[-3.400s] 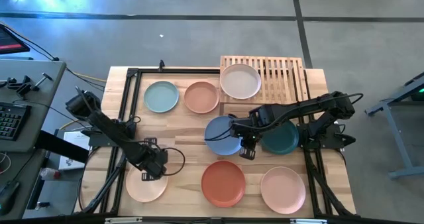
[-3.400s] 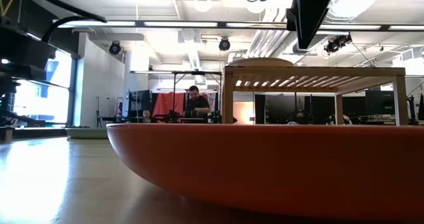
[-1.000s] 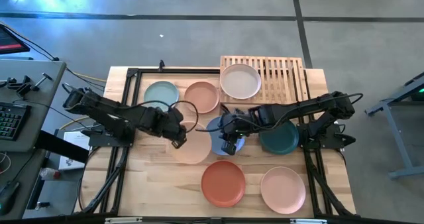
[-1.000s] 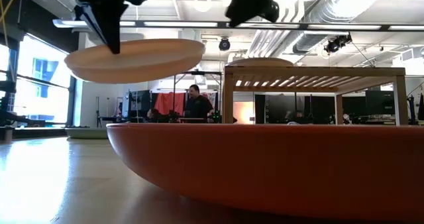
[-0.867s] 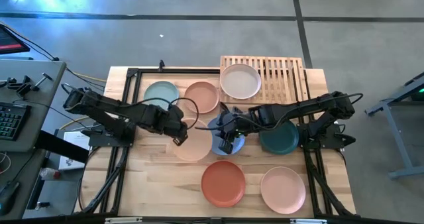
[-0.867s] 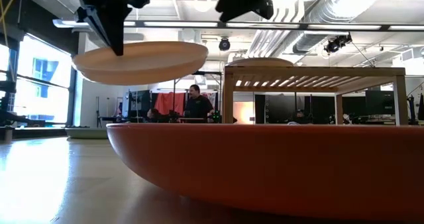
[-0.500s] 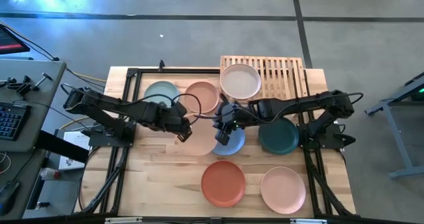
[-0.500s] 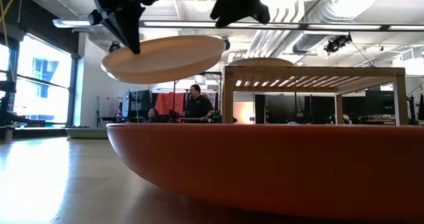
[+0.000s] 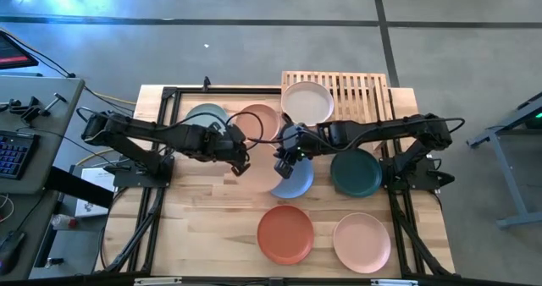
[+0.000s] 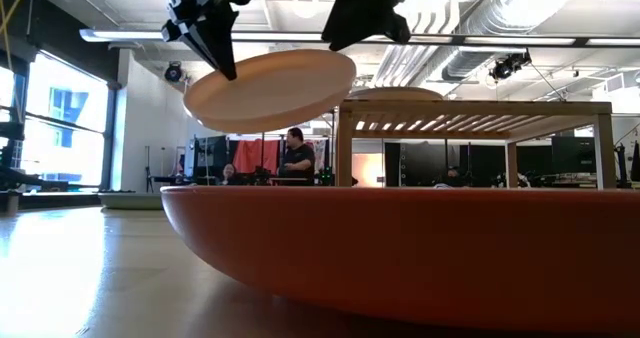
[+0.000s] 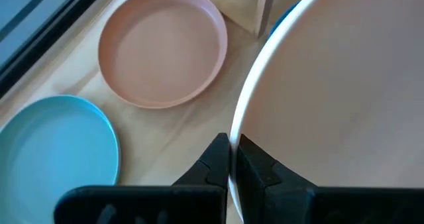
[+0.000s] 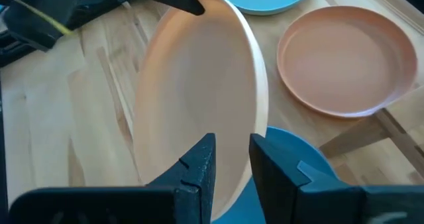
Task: Place and stack plates onto a shelf
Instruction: Stack the light orange plate on top of the white plate
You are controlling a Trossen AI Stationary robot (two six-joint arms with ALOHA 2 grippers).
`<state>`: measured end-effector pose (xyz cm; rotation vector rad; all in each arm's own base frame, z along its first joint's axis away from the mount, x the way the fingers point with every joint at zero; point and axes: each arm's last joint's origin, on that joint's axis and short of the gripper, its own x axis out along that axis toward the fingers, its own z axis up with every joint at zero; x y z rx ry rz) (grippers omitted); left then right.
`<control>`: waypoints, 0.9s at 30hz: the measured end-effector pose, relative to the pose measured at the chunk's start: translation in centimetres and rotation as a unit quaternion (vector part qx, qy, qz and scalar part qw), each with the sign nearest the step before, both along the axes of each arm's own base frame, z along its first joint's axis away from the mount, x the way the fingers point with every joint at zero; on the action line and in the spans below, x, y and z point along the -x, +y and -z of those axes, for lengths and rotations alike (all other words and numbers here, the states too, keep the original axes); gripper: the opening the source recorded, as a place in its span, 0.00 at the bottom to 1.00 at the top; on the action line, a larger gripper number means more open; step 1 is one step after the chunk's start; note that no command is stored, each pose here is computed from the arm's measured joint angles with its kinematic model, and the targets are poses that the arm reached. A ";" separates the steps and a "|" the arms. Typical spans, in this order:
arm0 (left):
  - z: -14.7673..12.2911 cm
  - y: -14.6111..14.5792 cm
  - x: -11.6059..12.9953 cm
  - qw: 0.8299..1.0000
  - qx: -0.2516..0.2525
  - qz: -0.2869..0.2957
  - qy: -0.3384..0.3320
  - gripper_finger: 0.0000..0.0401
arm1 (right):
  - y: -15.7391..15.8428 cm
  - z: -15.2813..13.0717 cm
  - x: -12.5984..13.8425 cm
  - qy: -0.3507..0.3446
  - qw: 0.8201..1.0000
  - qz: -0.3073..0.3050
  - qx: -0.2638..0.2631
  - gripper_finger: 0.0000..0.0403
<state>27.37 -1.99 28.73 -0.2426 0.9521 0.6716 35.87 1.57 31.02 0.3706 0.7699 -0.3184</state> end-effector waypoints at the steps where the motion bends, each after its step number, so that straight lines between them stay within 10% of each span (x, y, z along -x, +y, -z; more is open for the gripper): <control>1: 0.0 0.1 0.0 1.000 -0.002 0.001 0.001 0.00 | 0.0 0.0 0.0 0.001 1.000 0.000 0.000 0.22; 27: -0.4 1.2 -1.0 0.999 -0.010 0.032 -0.027 0.00 | -0.7 -2.2 0.4 0.017 0.999 0.037 0.017 0.22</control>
